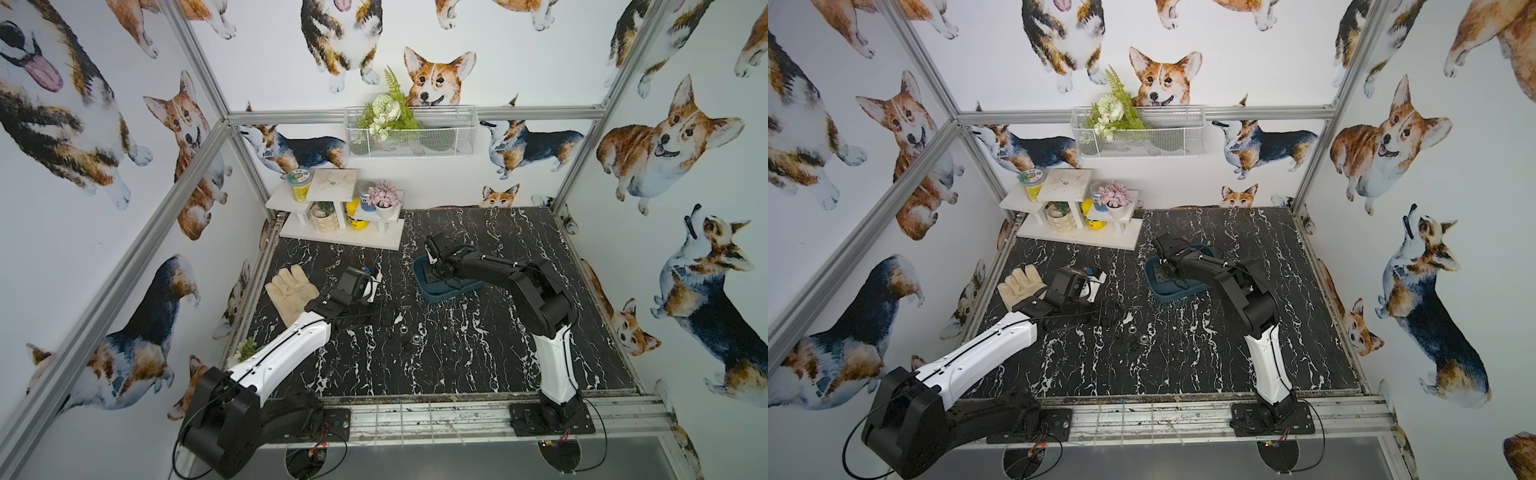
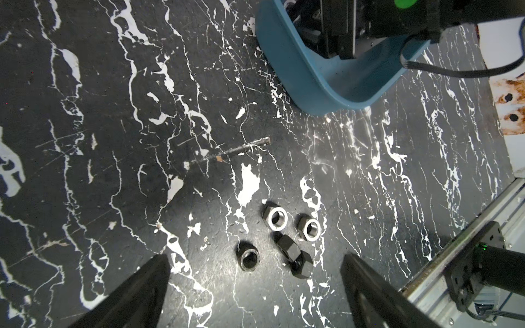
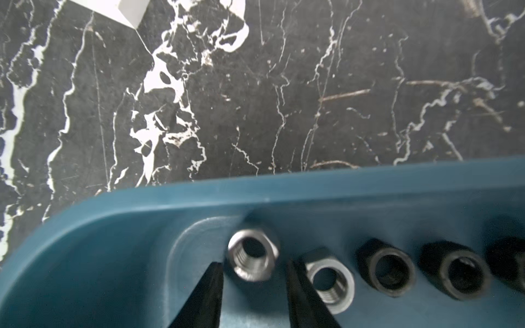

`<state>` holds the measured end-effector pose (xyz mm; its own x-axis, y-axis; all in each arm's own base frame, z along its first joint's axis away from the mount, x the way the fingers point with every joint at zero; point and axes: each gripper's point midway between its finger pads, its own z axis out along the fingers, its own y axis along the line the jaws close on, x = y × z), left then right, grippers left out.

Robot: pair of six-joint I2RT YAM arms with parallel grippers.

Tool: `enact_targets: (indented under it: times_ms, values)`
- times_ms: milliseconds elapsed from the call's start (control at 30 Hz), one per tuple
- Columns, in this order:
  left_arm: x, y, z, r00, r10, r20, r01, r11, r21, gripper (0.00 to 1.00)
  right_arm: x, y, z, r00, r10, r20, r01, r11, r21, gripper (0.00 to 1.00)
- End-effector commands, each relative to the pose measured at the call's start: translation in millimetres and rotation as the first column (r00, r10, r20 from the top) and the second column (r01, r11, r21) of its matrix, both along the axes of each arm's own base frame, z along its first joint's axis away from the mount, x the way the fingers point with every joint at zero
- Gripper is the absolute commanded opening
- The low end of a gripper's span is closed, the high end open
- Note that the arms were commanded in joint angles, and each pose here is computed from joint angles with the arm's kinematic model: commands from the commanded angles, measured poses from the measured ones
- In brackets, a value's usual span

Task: Put the nuts on the desktop into the storage box
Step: Place the nut in the storage box, then pick up the nut from the center of the board.

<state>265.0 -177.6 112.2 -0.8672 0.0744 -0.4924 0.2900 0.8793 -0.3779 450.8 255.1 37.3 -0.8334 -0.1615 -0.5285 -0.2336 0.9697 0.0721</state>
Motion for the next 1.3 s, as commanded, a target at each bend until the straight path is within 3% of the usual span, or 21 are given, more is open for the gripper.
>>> enact_targets:
  times_ms: [0,200,400,467,533,900,1000,1267]
  values:
    - [1.9,-1.5,2.1,1.0,0.016,0.006,-0.016,1.0,-0.021,1.0,3.7,1.3,14.3,0.999,0.012,0.041,-0.012,1.0,0.003,0.46]
    - [3.0,7.0,-4.6,0.994,0.108,-0.027,-0.108,0.994,-0.006,0.99,1.7,1.6,58.4,0.989,0.03,0.146,-0.038,0.998,0.05,0.49]
    - [-2.8,4.7,-15.1,0.988,0.149,-0.047,-0.147,0.988,0.041,0.9,-19.5,-4.7,107.7,0.969,0.033,0.243,-0.065,0.99,0.125,0.57]
    - [-6.2,0.5,-17.8,0.989,0.138,-0.045,-0.135,0.988,0.071,0.88,-29.5,-12.0,120.3,0.963,0.015,0.269,-0.052,0.99,0.131,0.71]
    - [-11.1,-1.9,-23.7,0.99,0.131,-0.049,-0.124,0.985,0.118,0.82,-42.4,-20.5,134.2,0.949,0.004,0.316,-0.045,0.991,0.123,0.99]
    - [-34.4,-16.7,-54.7,0.988,0.12,-0.102,-0.084,0.951,0.298,0.65,-109.9,-32.3,155.1,0.911,0.063,0.407,-0.147,0.973,0.18,1.0]
    - [-37.6,-21.0,-58.7,0.988,0.113,-0.108,-0.076,0.95,0.302,0.59,-115.2,-35.3,152.6,0.909,0.05,0.413,-0.143,0.97,0.198,1.0]
    - [-36.9,-15.8,-73.9,0.983,0.137,-0.119,-0.087,0.932,0.353,0.56,-116.3,-34.7,149.5,0.912,0.046,0.407,-0.141,0.968,0.206,1.0]
